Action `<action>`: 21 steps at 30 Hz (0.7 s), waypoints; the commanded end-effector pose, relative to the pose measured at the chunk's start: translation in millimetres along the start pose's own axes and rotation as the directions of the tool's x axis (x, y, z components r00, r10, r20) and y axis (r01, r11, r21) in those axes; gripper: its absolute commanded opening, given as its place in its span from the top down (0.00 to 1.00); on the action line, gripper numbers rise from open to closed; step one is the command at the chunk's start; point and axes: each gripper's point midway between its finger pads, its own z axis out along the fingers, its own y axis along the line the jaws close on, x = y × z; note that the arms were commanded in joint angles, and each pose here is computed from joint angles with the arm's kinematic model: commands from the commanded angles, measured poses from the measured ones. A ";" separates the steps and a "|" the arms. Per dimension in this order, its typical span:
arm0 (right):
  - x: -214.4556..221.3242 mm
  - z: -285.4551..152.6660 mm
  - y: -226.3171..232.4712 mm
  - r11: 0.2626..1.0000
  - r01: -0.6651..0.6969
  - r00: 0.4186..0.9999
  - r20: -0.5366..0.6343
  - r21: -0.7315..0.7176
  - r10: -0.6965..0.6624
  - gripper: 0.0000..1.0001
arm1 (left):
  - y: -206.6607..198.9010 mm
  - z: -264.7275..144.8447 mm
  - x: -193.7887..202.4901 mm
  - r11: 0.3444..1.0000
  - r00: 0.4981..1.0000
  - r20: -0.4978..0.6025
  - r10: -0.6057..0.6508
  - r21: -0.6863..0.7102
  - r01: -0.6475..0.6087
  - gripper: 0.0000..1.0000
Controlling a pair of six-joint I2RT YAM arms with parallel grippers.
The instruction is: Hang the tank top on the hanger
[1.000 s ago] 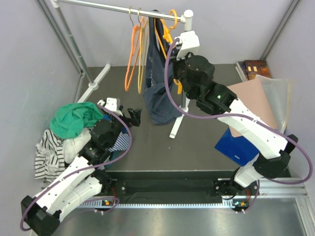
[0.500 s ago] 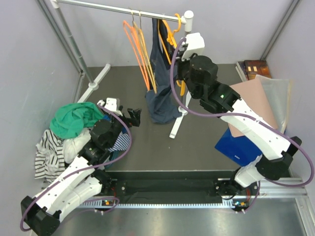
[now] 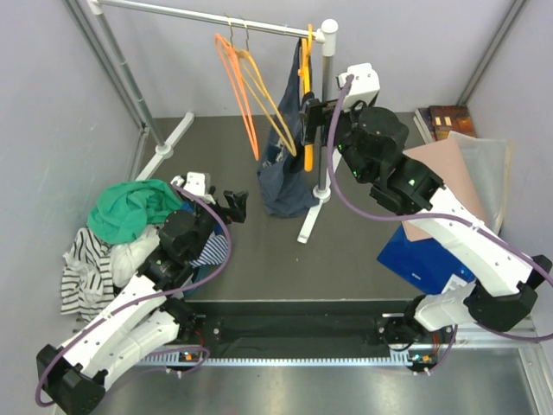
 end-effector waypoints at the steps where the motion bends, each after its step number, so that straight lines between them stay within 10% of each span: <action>1: -29.2 -13.9 2.9 0.996 -0.034 0.995 0.093 -0.077 0.041 0.07 | 3.2 -1.8 -7.7 1.000 1.000 0.027 0.003 -0.016 -0.003 0.01; 11: -29.8 -52.0 -34.9 0.981 -0.138 0.974 0.162 -0.140 0.160 0.00 | 39.7 -3.5 0.9 0.974 1.000 0.017 -0.023 -0.224 0.026 0.01; 21: 83.1 -50.6 -120.2 0.976 -0.215 0.977 0.001 0.039 0.215 0.00 | 84.4 -18.5 14.8 0.912 0.994 0.009 -0.105 -0.397 0.100 0.01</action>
